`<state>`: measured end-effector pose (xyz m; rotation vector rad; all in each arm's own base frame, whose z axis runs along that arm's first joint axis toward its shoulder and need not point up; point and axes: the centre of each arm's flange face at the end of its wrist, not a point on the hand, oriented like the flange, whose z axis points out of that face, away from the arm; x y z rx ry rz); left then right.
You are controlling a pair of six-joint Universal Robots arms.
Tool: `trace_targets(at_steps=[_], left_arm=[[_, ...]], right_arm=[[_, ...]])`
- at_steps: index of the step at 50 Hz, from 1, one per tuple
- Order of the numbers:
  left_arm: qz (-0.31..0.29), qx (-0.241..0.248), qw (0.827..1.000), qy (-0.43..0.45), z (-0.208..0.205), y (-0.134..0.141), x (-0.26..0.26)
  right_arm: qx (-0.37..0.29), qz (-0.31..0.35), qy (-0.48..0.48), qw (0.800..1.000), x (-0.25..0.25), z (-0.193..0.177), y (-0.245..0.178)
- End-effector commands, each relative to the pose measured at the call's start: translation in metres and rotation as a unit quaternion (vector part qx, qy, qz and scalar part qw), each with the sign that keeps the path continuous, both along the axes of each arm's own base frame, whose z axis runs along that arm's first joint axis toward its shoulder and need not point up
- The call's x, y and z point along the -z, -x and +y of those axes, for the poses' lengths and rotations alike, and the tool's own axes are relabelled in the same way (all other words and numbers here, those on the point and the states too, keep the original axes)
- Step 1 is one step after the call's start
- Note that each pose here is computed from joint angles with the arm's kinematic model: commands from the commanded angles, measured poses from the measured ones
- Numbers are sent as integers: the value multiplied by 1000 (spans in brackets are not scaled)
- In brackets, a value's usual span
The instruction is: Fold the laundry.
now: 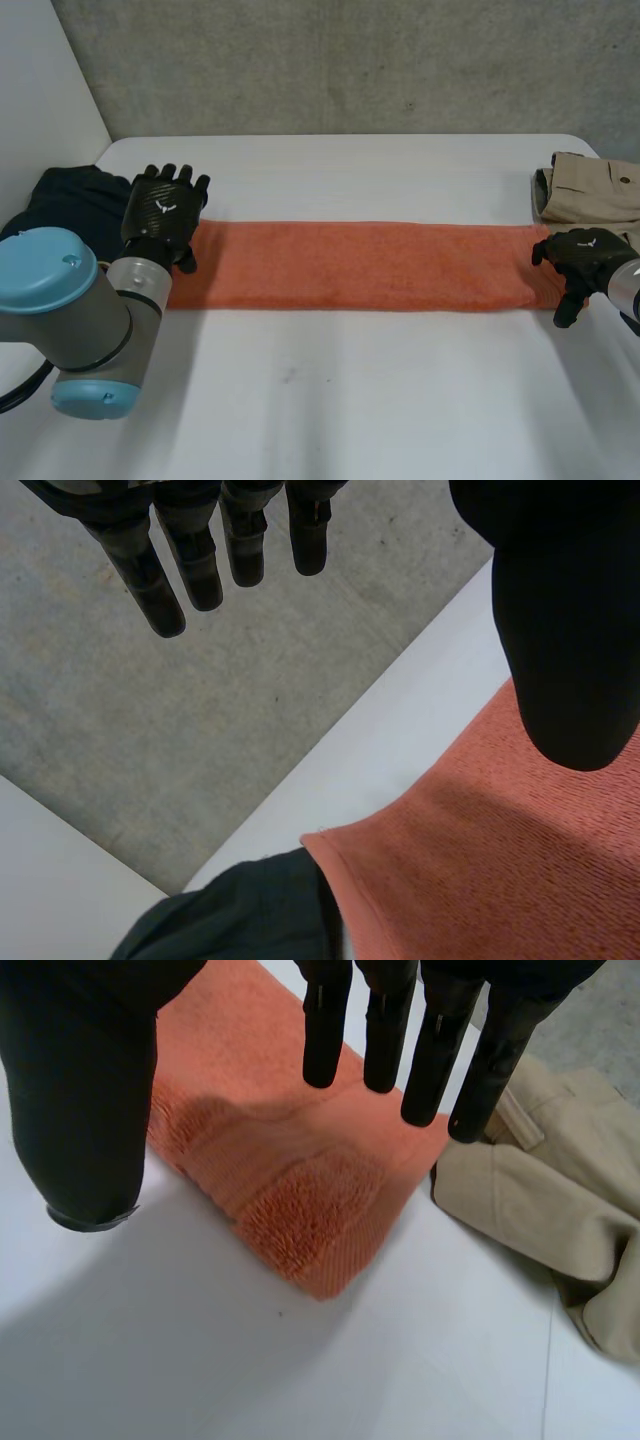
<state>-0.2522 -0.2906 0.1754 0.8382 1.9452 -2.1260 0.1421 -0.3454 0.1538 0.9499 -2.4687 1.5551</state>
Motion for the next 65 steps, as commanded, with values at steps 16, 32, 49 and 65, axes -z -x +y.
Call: trace_targets(at_steps=[16, 32, 49, 65], left_arm=[[1, -10, 1000, -4, -3, -4, 3], [6, -11, 1000, 4, 2, -7, -7], [14, -33, 999, 23, -4, -21, -24], [10, -23, 1000, 13, 0, -16, -17]], right_arm=[[62, 31, 50, 996, 16, -35, 40], [107, 188, 145, 965, -44, -54, 98], [-291, 36, 323, 900, -81, 64, -202], [-449, -3, 216, 867, -2, 140, -291]])
